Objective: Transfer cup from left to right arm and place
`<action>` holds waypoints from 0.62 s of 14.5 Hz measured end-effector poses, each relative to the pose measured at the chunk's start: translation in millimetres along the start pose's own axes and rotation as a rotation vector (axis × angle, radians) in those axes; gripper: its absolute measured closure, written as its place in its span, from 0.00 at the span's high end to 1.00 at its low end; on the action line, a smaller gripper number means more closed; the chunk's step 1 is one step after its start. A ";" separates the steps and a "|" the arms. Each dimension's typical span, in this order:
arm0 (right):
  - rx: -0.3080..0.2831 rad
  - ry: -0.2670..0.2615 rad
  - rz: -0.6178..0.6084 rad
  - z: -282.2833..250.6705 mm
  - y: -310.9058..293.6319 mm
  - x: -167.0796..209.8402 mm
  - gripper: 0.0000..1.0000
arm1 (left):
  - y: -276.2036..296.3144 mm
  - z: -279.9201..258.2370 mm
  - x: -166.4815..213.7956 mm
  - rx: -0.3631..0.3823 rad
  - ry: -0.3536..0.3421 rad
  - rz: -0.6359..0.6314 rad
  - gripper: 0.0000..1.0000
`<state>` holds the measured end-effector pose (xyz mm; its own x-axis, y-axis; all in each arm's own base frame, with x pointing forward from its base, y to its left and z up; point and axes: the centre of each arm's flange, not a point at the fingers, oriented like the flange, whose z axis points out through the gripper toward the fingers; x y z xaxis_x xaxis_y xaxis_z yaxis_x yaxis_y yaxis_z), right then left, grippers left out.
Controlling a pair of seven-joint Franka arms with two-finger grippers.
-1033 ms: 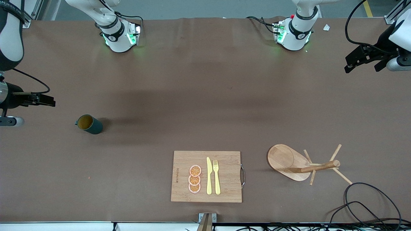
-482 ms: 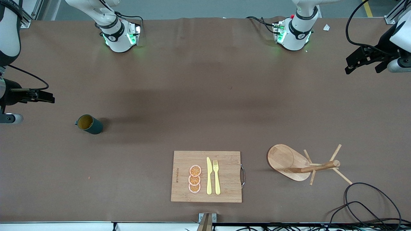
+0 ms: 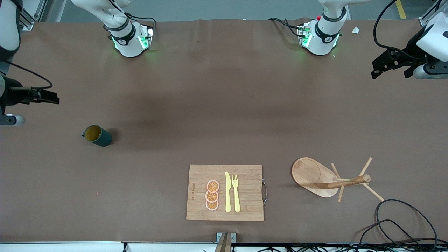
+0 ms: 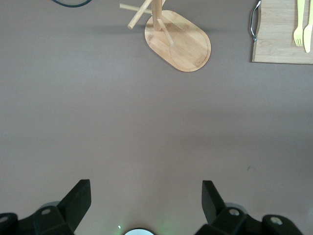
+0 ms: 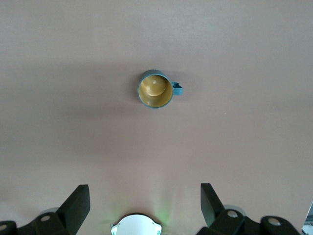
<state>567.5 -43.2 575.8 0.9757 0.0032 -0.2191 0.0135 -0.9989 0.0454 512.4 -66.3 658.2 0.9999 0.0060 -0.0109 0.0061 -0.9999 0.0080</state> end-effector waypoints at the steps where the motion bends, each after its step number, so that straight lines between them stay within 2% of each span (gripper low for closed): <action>1: 0.001 0.021 0.002 -4.7 1.6 -10.5 1.00 | -0.4 0.3 -0.4 0.000 -0.004 -0.001 1.00; 6: 0.010 0.118 0.040 -41.5 22.2 -54.3 1.00 | -2.0 -0.2 -3.5 0.014 -0.026 -0.002 1.00; 9: 0.007 0.155 0.031 -52.0 17.3 -60.4 1.00 | -2.5 -6.5 -3.6 0.017 -0.012 -0.002 1.00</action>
<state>520.1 -58.2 640.5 0.9977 -0.0212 -0.0647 -0.0184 -0.9989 0.0427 508.8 -63.8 664.7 0.9997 0.0080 -0.0227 0.0078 -0.9999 -0.0093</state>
